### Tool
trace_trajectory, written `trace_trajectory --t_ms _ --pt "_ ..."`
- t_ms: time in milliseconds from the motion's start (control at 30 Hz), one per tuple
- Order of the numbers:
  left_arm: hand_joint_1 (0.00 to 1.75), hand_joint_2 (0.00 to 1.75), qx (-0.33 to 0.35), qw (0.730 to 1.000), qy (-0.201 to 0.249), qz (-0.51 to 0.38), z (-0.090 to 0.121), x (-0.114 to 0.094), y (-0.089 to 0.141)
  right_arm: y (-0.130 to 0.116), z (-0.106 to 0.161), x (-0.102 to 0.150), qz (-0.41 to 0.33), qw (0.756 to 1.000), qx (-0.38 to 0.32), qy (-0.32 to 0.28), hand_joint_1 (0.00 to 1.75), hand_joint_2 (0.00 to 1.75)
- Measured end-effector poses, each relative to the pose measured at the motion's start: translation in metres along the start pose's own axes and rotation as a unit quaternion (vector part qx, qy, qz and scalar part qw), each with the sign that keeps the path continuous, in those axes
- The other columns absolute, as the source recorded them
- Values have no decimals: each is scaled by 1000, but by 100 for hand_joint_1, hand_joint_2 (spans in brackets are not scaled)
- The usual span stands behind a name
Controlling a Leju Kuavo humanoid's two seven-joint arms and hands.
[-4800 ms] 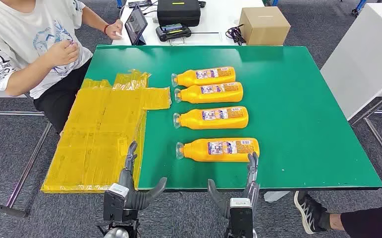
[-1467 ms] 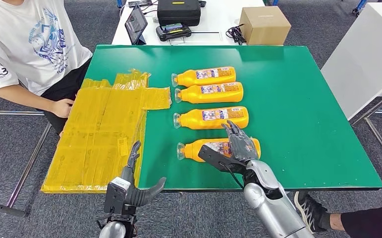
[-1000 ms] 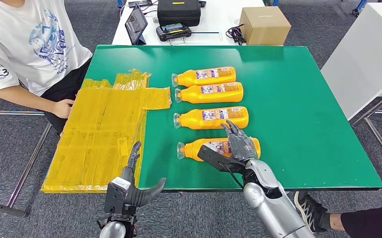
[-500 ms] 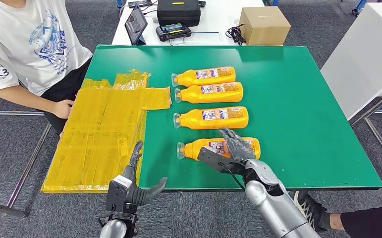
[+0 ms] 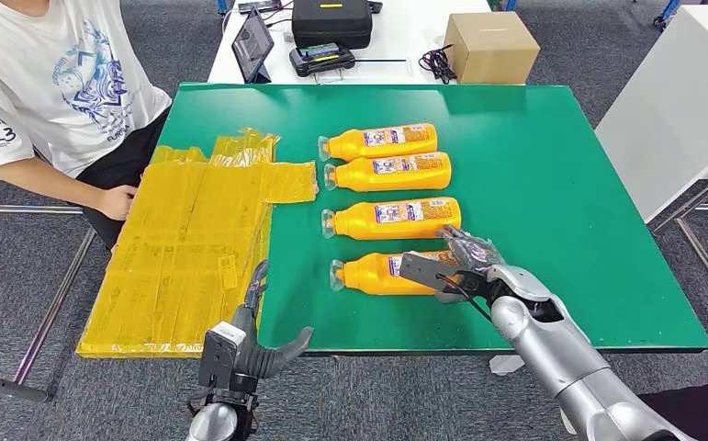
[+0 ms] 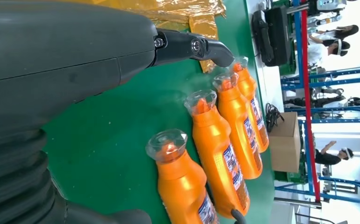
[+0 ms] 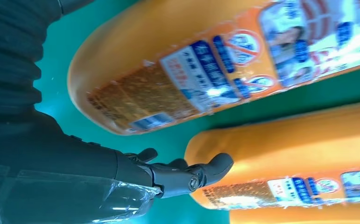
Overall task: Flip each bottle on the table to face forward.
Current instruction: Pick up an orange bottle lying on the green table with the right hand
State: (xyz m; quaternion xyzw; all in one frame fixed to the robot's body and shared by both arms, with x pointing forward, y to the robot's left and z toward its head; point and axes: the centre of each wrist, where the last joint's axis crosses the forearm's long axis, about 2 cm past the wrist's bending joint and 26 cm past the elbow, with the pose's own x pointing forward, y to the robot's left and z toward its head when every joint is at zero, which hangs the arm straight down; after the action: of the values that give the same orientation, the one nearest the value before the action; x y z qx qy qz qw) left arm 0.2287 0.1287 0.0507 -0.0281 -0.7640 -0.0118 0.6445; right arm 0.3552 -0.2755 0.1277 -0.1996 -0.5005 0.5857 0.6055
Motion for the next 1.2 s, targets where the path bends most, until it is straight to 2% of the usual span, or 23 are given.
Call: trace_trajectory --t_ms 367,800,1200 --pt "0 175 0 1000 1 8 1 -1 -1 -25 -5 -2 24 1000 17 8 0 175" --pt "0 175 -4 1000 3 13 0 -3 -3 -30 -12 -2 12 998 61 -14 0 175" --pt "0 175 -9 1000 6 17 0 -4 -6 -24 -17 -4 13 995 93 -15 0 175"
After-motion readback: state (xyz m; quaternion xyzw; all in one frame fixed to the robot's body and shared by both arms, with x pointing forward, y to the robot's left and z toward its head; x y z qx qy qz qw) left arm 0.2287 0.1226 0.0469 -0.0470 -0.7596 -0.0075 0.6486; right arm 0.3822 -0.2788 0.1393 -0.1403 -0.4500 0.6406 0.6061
